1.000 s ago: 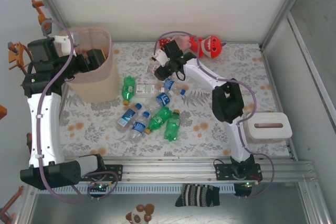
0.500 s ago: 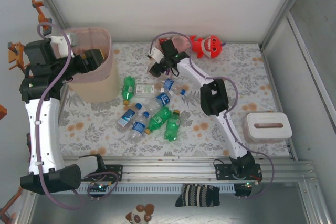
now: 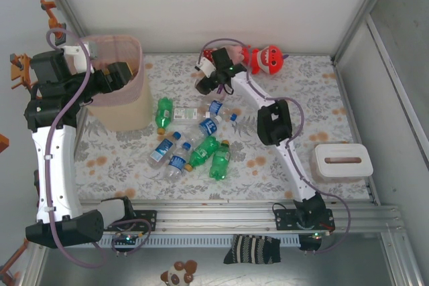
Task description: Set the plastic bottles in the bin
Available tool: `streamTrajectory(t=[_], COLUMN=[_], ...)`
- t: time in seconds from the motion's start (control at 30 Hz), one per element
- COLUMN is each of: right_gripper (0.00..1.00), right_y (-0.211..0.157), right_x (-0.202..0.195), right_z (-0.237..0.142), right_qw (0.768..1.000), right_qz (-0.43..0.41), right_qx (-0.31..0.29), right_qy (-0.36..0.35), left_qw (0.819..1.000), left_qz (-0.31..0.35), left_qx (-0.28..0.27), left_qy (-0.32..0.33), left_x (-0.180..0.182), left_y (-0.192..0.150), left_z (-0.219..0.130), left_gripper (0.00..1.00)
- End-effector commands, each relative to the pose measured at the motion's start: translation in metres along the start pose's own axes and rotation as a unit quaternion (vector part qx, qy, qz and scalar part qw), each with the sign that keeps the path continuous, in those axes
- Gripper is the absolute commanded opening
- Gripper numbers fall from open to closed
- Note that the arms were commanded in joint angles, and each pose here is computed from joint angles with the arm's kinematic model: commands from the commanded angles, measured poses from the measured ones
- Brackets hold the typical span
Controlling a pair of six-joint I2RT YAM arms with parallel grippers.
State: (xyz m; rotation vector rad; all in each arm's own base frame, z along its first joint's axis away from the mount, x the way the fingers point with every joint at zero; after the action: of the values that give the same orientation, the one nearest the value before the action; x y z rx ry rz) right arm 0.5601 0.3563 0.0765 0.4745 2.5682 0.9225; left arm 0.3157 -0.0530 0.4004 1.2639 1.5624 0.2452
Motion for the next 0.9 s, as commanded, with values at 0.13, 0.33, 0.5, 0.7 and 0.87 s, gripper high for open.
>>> streamTrajectory(t=[0.13,0.33,0.5,0.7,0.87], right_gripper=[0.78,0.79,0.71,0.60,0.57], right_y=[-0.032,-0.049,-0.069,-0.084,-0.088], right_x=[-0.018,-0.021,-0.020,-0.015,-0.009], right_z=[-0.024,-0.044,-0.057,-0.084,-0.113], right_qw=[0.997,0.994,0.990,0.985,0.983], right_qz=[0.061,0.087,0.108,0.131,0.145], right_qx=[0.042,0.065,0.092,0.108,0.109], right_qy=[-0.001,0.009,0.004,-0.012,-0.032], left_qw=[1.000,1.000,1.000,0.999,0.999], left_qz=[0.001,-0.001,-0.005,-0.008,-0.015], left_qx=[-0.013,-0.014,-0.014,-0.018,-0.021], left_qy=[-0.012,-0.014,-0.017,-0.025,-0.046], left_x=[-0.008,-0.007,-0.006,-0.008,-0.016], left_y=[0.001,0.000,-0.001,0.000,0.001], left_z=[-0.008,-0.008,-0.005,-0.004,-0.005], left_gripper=[0.86,0.86,0.86,0.86,0.86])
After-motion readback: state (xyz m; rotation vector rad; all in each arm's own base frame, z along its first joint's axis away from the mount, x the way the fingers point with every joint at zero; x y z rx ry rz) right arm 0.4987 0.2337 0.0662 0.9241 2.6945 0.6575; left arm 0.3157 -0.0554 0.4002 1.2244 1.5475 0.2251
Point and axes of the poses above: each hand's point on the last joint's axis, 136 mm out from that joint toward the fingers, its own z axis out along the fingers, its own x axis along the line the jaws close on, y = z × x, the point moved 1 cm from there along -z, back along the fingers, and after that the axes turned 12 degrees about -z, right-handed, at the moved point
